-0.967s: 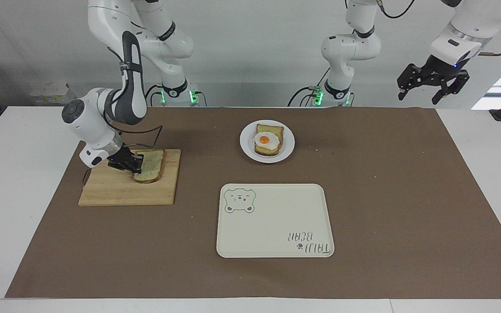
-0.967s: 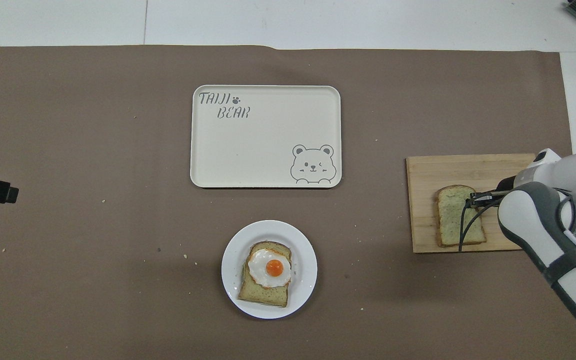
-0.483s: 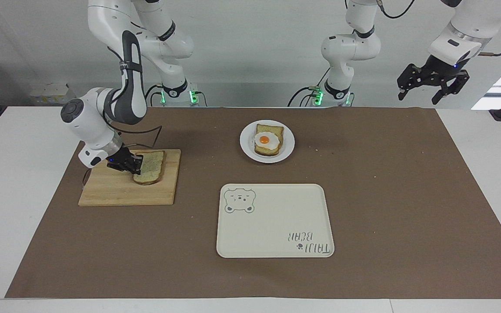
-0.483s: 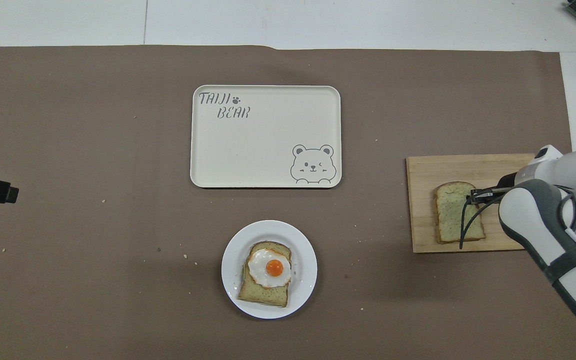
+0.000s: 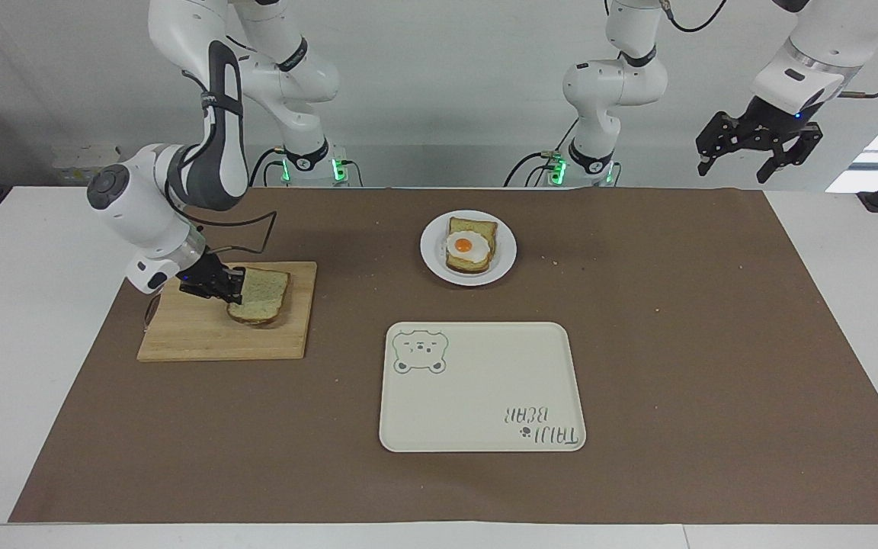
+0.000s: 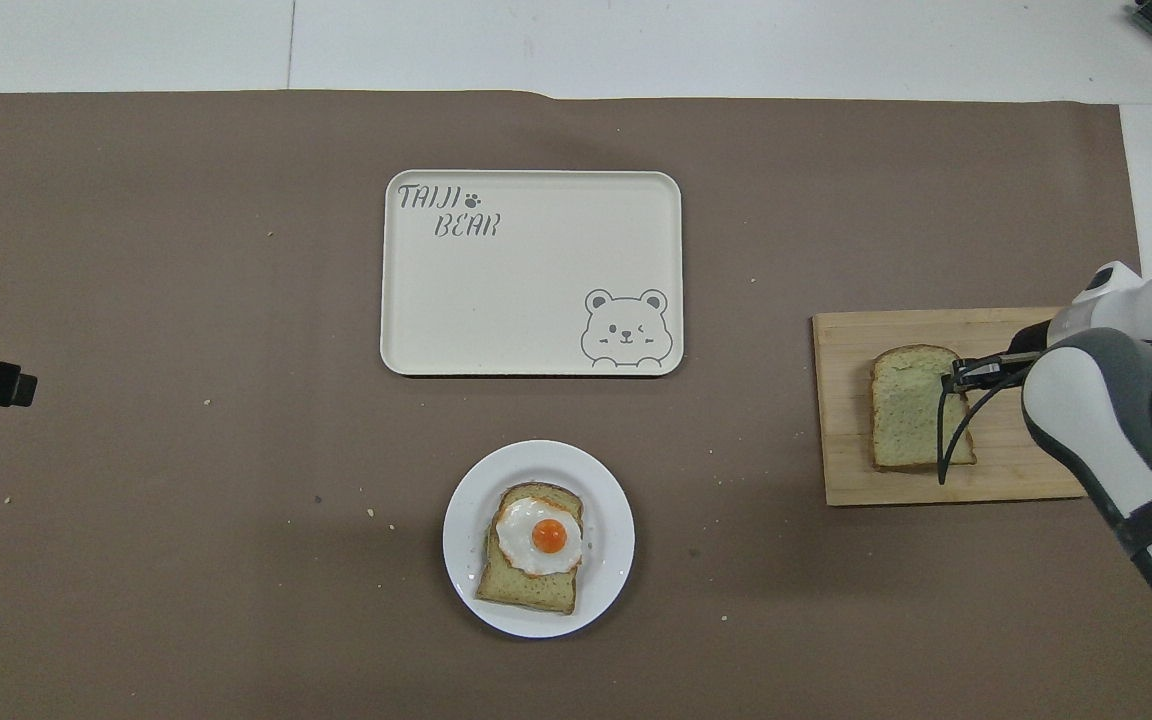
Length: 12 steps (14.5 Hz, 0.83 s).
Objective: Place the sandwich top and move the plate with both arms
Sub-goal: 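Reach the right gripper down and grasp the bread slice on the board, then lift the bread slice with the right gripper toward the egg plate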
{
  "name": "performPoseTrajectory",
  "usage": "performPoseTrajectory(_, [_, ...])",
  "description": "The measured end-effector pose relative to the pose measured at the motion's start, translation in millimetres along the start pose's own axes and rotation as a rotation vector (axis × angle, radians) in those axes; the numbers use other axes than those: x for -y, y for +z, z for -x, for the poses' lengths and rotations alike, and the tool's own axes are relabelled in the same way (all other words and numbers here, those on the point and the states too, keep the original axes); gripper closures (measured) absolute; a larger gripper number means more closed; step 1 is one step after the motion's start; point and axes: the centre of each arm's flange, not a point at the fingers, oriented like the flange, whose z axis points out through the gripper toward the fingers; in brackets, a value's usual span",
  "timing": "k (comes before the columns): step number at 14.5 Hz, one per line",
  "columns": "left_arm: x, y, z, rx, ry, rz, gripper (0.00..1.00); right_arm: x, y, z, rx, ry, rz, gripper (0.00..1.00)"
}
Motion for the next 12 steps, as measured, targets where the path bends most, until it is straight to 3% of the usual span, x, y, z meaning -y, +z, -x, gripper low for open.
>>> performPoseTrajectory(5, [0, 0, 0, 0.000, 0.000, 0.000, 0.00, 21, -26, 1, 0.088, -0.037, -0.036, 0.89])
performPoseTrajectory(12, [0, 0, 0, 0.000, 0.000, 0.000, 0.00, 89, -10, -3, 0.148, -0.144, -0.040, 0.89])
